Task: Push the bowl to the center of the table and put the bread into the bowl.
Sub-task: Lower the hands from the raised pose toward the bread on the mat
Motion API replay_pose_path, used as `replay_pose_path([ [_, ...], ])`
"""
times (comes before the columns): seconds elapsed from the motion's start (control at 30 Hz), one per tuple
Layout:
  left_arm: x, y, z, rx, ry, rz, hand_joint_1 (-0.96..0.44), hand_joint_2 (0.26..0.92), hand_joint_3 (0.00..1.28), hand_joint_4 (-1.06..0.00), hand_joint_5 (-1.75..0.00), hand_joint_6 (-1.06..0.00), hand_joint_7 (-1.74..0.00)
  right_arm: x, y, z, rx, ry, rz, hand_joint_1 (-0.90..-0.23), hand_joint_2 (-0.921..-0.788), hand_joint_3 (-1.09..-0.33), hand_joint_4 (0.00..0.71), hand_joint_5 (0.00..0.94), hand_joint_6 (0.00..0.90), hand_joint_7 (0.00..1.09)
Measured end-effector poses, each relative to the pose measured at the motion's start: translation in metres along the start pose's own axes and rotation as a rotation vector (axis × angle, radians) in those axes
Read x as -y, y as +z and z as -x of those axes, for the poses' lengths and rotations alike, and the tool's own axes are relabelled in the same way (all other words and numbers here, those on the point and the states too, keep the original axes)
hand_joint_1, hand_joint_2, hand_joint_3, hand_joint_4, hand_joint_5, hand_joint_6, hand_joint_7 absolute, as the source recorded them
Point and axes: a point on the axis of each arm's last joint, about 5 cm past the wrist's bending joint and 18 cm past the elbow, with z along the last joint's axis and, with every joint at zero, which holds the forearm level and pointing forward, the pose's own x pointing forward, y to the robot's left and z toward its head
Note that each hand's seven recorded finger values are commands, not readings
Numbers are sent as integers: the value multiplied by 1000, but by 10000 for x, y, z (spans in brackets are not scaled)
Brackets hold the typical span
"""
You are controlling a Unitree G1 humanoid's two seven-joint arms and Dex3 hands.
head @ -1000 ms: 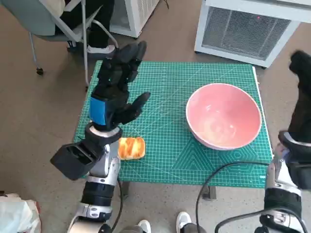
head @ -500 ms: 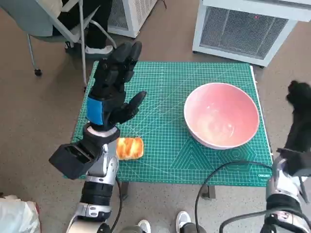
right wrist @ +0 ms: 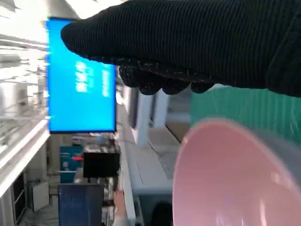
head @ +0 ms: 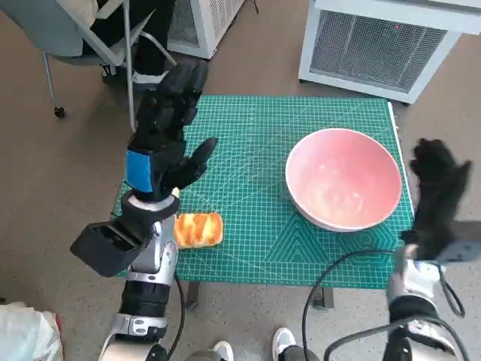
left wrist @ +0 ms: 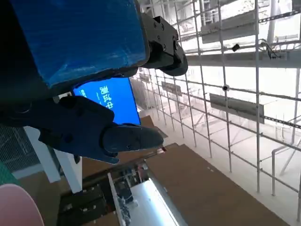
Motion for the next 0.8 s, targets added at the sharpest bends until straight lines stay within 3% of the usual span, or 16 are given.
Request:
replay_pose_path([
  [0.53, -98, 41, 94, -3, 35, -45, -340, 921, 286, -383, -5, -400, -187, -380, 13, -128, -135, 33, -131, -524, -921, -951, 233, 7, 72, 500],
  [0.8, -151, 66, 163, -9, 45, -64, -312, 921, 283, -358, 0, -443, -130, -527, 49, -177, -162, 71, -148, -527, -921, -951, 224, 1, 70, 496],
])
